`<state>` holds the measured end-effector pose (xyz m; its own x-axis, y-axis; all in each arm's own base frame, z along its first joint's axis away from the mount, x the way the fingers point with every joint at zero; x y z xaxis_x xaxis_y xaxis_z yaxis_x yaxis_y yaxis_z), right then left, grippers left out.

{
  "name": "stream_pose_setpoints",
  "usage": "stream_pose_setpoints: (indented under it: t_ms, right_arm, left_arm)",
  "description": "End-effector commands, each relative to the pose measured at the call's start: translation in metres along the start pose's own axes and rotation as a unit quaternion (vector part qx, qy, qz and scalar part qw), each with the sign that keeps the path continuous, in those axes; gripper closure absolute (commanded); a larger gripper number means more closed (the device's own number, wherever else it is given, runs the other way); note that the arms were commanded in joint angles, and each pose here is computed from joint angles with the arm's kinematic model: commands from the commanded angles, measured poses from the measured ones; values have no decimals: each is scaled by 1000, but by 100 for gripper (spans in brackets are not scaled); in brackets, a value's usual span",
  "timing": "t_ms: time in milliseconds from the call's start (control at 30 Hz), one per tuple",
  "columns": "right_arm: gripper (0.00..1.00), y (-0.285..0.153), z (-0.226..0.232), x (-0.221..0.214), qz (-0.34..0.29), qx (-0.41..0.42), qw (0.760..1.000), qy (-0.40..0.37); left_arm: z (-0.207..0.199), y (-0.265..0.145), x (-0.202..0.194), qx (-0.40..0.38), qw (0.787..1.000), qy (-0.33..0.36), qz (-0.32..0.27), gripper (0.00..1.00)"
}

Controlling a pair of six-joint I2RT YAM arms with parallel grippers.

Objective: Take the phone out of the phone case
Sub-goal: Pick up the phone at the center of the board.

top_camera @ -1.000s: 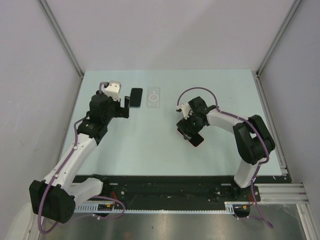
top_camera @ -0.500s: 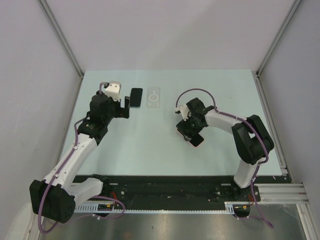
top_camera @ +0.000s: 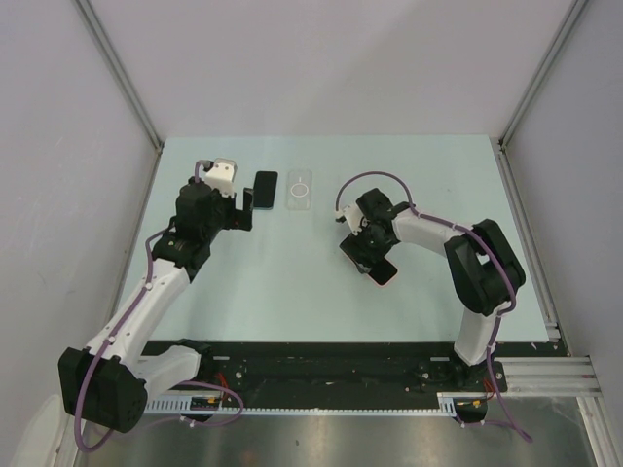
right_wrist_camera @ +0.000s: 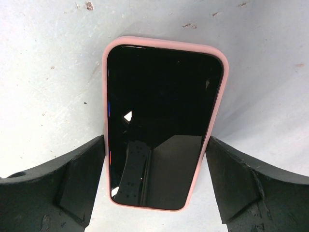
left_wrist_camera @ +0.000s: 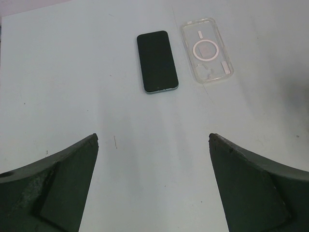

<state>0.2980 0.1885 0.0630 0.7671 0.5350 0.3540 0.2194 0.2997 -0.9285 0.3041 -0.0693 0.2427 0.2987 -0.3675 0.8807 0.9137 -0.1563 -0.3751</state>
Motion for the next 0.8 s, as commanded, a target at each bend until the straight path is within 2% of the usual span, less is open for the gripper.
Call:
stream_pose_setpoints:
  t_ms: [0,33,167,267,367,500,600,767]
  right_arm:
    - [14,20,7,-47,107,23,994,11]
    - [15,19,8,-46,106,26,994,11]
    - [31,19,11,-46,107,35,994,8]
    - [50,18,11,-44,100,40,994,1]
    - [63,13,11,-34,73,40,997,-8]
    - [71,0,10,-15,23,33,999,-37]
    - [73,-10,11,-5,-6,31,998,-48]
    - [75,-28,17,5,-46,45,996,-63]
  left_arm:
    - [5,-2,11,2,1000,9,-28,0]
    - [5,-3,13,1,999,10,-31,0]
    - [5,-3,15,1,999,9,-34,0]
    - [3,-2,16,-8,999,11,-36,0]
    - [-2,-1,17,-28,999,10,-39,0]
    - [-20,6,15,-90,995,3,-40,0]
    - [-33,12,12,-136,990,-4,-33,0]
    - [-41,20,15,-168,985,-8,-31,0]
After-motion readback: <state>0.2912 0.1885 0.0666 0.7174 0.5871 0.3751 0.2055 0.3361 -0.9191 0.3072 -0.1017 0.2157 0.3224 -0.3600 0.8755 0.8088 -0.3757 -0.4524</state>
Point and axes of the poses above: each gripper's point midway between its finger pads, its own y axis out along the fingers, its own z axis along the line the jaws close on, x = y × z, the point moved 5 cm from there along -y, back along the fingers, and after that the axes turned 13 degrees about y, right-handed, at the moved point
